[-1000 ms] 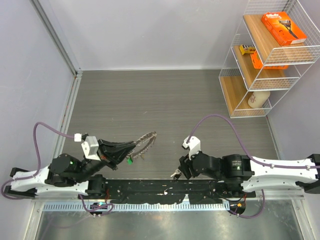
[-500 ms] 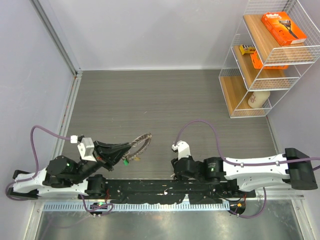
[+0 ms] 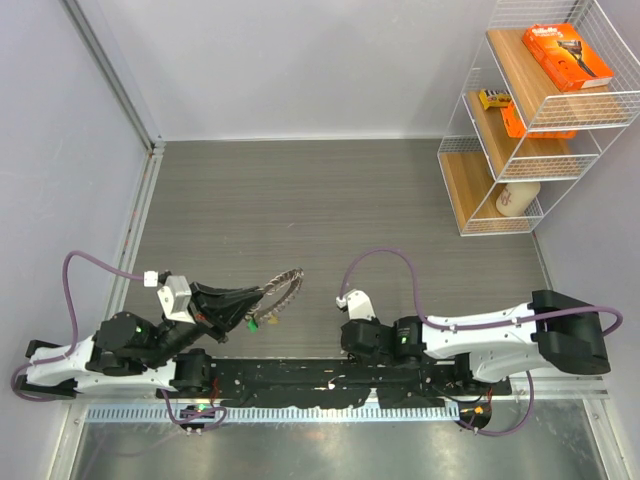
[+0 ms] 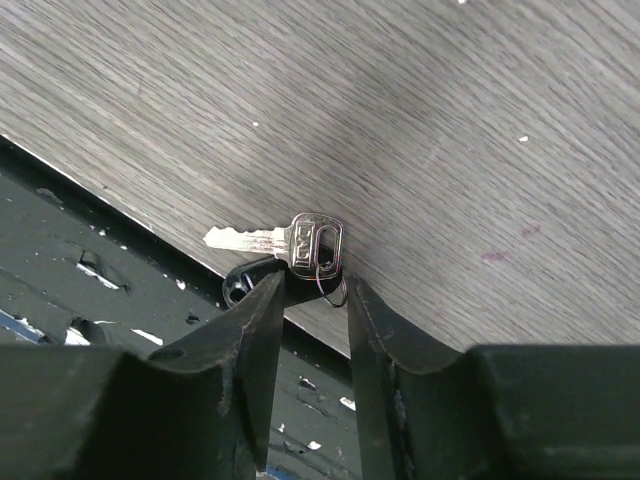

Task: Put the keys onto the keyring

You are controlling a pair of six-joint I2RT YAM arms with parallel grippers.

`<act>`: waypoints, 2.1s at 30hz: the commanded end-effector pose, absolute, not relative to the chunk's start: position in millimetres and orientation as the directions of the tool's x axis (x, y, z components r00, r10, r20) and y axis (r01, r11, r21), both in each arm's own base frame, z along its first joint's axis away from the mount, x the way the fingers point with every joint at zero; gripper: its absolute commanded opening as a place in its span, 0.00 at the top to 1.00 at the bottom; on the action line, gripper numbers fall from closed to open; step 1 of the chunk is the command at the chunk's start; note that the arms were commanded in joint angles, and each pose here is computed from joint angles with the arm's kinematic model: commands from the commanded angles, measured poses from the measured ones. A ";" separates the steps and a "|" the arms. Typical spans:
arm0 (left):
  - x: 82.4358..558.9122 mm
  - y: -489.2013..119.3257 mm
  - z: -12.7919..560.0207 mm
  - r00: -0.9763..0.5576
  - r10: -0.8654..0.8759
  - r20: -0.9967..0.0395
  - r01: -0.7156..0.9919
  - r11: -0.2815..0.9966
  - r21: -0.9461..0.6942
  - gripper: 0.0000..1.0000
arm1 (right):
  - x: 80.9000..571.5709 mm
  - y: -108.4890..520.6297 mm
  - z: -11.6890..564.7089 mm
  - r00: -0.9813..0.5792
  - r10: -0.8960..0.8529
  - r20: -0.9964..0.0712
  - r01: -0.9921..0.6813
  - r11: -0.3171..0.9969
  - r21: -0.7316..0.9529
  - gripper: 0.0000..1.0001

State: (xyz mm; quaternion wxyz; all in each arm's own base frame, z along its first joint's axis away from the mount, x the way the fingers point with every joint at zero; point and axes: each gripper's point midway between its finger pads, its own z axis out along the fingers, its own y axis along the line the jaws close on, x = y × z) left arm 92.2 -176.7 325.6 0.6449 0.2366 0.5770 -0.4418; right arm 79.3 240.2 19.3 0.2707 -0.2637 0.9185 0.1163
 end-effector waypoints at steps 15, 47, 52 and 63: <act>92.0 -174.1 336.0 -0.056 -0.342 -0.938 0.843 0.487 -0.229 1.00 | 94.4 238.7 36.7 -0.672 -0.435 -0.599 -0.561 0.828 0.028 0.95; 89.4 -185.6 336.5 -0.061 -0.308 -0.950 0.852 0.480 -0.210 1.00 | 96.2 252.9 31.3 -0.666 -0.438 -0.603 -0.600 0.796 0.085 0.48; 90.0 -184.0 336.3 -0.062 -0.310 -0.949 0.850 0.483 -0.213 1.00 | 98.8 253.9 23.2 -0.686 -0.420 -0.594 -0.591 0.797 0.120 0.49; 91.0 -181.8 336.0 -0.064 -0.314 -0.947 0.845 0.488 -0.218 1.00 | 93.2 246.4 5.5 -0.715 -0.428 -0.552 -0.586 0.799 0.139 0.67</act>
